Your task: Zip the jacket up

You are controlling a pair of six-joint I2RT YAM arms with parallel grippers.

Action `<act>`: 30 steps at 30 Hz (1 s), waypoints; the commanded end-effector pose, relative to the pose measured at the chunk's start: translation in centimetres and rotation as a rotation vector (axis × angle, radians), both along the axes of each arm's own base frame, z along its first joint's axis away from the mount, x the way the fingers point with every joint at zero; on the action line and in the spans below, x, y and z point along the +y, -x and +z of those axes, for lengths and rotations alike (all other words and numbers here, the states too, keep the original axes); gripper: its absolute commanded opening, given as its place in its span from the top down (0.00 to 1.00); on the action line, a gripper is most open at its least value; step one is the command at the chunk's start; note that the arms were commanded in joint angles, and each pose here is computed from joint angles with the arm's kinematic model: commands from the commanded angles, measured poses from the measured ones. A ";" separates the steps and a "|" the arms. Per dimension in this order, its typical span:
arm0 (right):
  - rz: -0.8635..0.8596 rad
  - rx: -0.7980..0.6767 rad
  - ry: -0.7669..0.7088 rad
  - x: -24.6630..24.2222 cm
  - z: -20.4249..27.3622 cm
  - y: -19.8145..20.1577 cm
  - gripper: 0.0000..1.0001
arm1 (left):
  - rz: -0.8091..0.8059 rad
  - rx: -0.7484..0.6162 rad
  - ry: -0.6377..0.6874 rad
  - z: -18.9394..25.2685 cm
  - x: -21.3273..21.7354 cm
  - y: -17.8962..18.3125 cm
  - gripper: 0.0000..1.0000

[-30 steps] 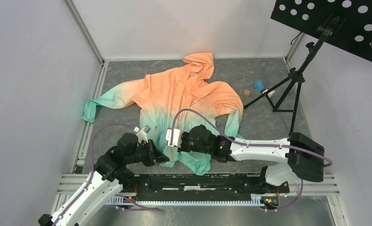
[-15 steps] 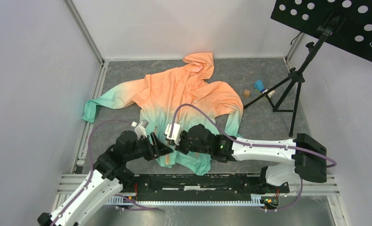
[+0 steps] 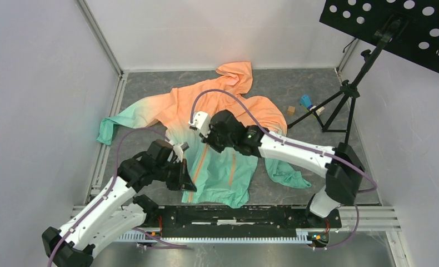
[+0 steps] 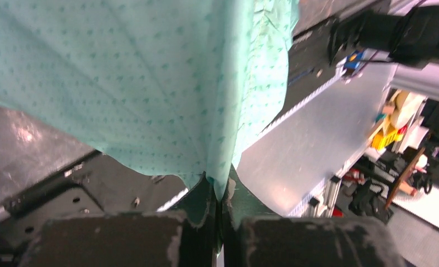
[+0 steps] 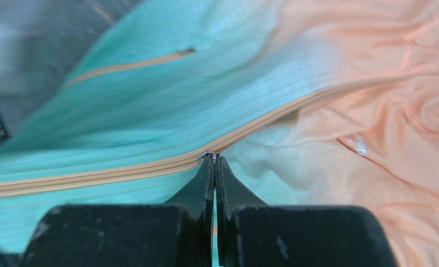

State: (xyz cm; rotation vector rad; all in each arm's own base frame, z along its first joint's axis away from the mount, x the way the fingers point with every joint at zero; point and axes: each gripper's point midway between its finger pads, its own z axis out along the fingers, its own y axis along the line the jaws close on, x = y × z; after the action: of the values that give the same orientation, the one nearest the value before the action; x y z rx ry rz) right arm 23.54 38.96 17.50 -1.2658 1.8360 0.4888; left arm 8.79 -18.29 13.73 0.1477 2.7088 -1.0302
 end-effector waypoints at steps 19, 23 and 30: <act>-0.721 -0.445 0.314 -16.7 -0.9 -35.0 1.00 | -0.190 0.142 -0.028 -0.5 3.3 7.6 0.98; -0.791 -0.527 0.315 -18.6 0.0 -39.4 1.00 | -0.188 0.147 -0.026 -0.6 3.5 8.0 0.98; -0.798 -0.636 0.307 -18.6 0.2 -42.5 1.00 | -0.099 0.134 0.022 -0.5 2.2 6.3 0.98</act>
State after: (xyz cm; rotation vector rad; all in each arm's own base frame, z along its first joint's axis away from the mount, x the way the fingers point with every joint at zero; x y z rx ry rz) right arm 62.29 23.77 12.15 -0.8193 1.8475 -0.4530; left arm 4.83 -16.20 13.38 0.2909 2.7271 -1.0619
